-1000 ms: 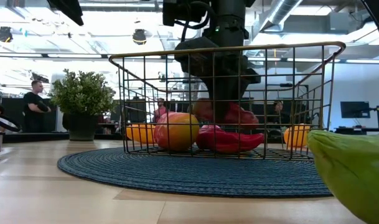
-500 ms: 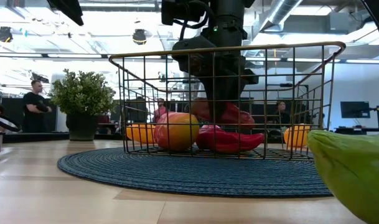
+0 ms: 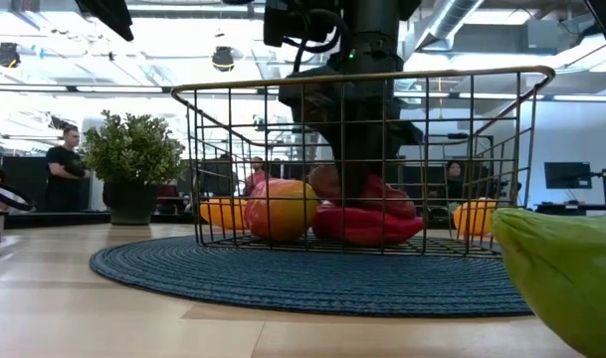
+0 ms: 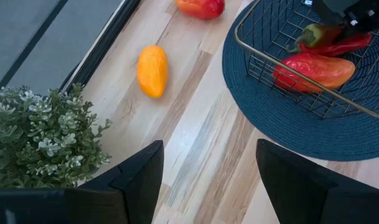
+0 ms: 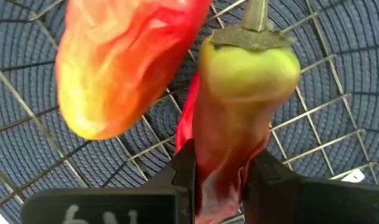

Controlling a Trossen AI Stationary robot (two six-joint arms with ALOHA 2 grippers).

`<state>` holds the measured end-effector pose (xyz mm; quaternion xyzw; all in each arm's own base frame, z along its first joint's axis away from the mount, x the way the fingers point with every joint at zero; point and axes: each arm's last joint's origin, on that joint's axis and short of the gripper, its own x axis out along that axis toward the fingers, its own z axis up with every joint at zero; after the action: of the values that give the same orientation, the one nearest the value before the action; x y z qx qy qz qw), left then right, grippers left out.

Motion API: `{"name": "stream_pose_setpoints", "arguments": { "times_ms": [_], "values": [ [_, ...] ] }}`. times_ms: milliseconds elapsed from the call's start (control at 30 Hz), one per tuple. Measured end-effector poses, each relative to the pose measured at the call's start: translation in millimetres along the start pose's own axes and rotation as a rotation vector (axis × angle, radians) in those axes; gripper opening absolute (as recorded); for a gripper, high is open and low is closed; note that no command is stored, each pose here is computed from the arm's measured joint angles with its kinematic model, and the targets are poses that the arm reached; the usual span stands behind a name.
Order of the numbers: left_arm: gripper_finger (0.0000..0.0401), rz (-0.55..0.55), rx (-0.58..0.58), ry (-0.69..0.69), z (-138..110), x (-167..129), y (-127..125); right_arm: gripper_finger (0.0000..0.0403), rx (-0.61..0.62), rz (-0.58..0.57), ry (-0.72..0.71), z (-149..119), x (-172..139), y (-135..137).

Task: Build produce basket
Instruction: Put the dark red chili pepper into the gold wire basket

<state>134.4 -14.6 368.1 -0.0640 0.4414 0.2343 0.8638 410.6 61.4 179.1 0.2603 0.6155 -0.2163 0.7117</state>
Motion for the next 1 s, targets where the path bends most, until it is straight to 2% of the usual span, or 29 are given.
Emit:
{"name": "stream_pose_setpoints", "arguments": {
  "times_ms": [567, 800, 900, 1000],
  "values": [
    [0.024, -0.002, -0.01, 0.0, 0.0, -0.1, 0.0, 0.0077, -0.007, 0.026, 0.008, 0.8, 2.6, 1.2],
    [0.024, -0.002, -0.01, 0.0, 0.0, -0.1, 0.0, 0.0201, 0.0, 0.033, 0.029, -0.2, 9.1, 1.9],
    [0.024, -0.002, -0.01, 0.0, 0.0, 0.0, -0.1, 0.0219, 0.004, 0.031, 0.036, -0.9, 8.7, 1.7],
    [0.024, -0.002, -0.01, 0.0, 0.0, -0.1, -0.1, 0.0218, 0.022, 0.037, 0.034, -0.1, 7.1, 2.5]
  ]
}}
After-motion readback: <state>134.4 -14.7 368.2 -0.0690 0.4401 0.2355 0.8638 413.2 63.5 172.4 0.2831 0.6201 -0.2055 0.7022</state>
